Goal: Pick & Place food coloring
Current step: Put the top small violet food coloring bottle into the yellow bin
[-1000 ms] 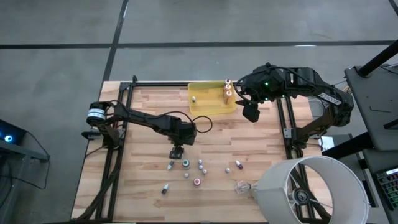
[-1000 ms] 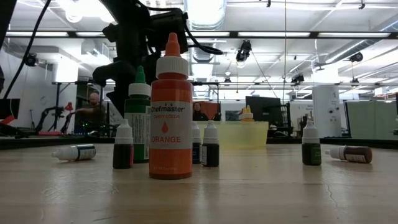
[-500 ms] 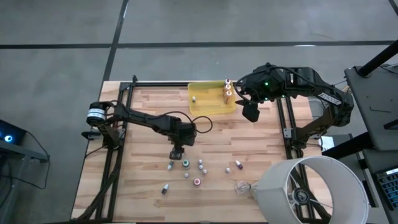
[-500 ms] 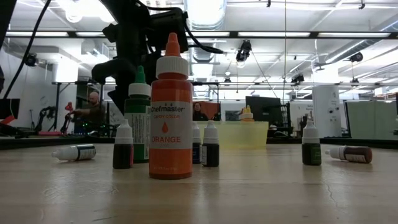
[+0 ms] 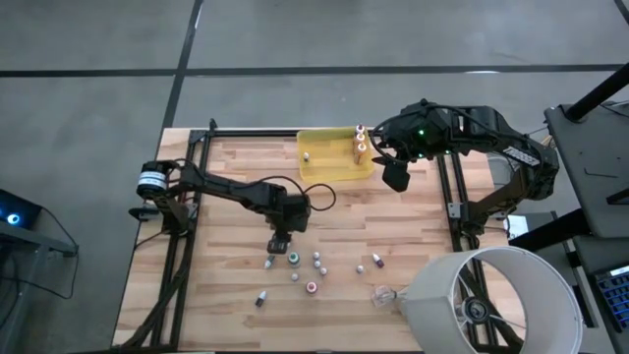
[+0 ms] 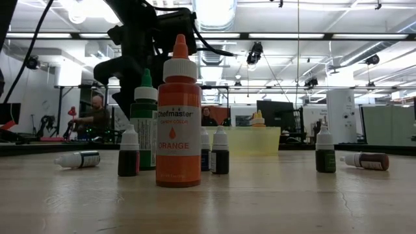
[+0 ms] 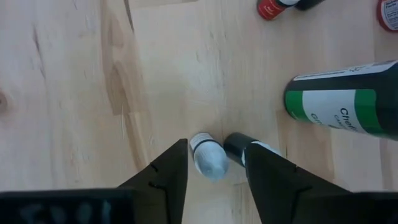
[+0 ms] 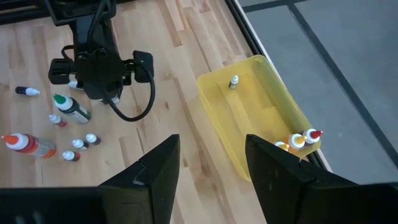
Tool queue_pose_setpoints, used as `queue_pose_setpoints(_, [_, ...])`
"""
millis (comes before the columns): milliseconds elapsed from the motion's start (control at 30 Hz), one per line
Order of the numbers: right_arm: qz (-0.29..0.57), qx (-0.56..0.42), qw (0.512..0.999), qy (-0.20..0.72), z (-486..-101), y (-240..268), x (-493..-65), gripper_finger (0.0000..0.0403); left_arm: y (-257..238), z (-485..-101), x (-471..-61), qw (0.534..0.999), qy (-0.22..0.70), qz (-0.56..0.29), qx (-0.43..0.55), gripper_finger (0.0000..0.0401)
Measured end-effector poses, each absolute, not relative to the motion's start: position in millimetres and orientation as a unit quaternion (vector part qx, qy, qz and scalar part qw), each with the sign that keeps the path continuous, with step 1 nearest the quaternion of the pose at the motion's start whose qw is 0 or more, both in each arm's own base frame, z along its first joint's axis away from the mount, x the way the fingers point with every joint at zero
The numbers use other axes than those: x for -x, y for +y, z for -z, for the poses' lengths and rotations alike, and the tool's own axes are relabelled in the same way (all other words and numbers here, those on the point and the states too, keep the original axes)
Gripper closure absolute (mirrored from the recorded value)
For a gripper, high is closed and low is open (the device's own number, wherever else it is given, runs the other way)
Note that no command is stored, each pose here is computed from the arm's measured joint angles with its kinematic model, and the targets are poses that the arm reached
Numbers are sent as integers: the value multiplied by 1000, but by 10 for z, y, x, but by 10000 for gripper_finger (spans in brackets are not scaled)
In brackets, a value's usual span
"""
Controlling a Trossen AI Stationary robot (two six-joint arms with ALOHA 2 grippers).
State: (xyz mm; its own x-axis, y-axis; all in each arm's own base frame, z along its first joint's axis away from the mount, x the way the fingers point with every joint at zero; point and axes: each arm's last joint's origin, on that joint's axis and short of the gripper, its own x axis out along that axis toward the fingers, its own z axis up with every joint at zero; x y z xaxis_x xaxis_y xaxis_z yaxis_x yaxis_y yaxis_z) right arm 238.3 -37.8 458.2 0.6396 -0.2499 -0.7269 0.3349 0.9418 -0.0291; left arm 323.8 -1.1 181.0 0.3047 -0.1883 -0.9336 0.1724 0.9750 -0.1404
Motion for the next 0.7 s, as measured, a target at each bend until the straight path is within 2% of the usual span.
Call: queue_pose_setpoints(700, [162, -55, 904, 393, -4581, -378, -2383, 229, -10, -1771, -3206, 802, 588, 109, 9, 322])
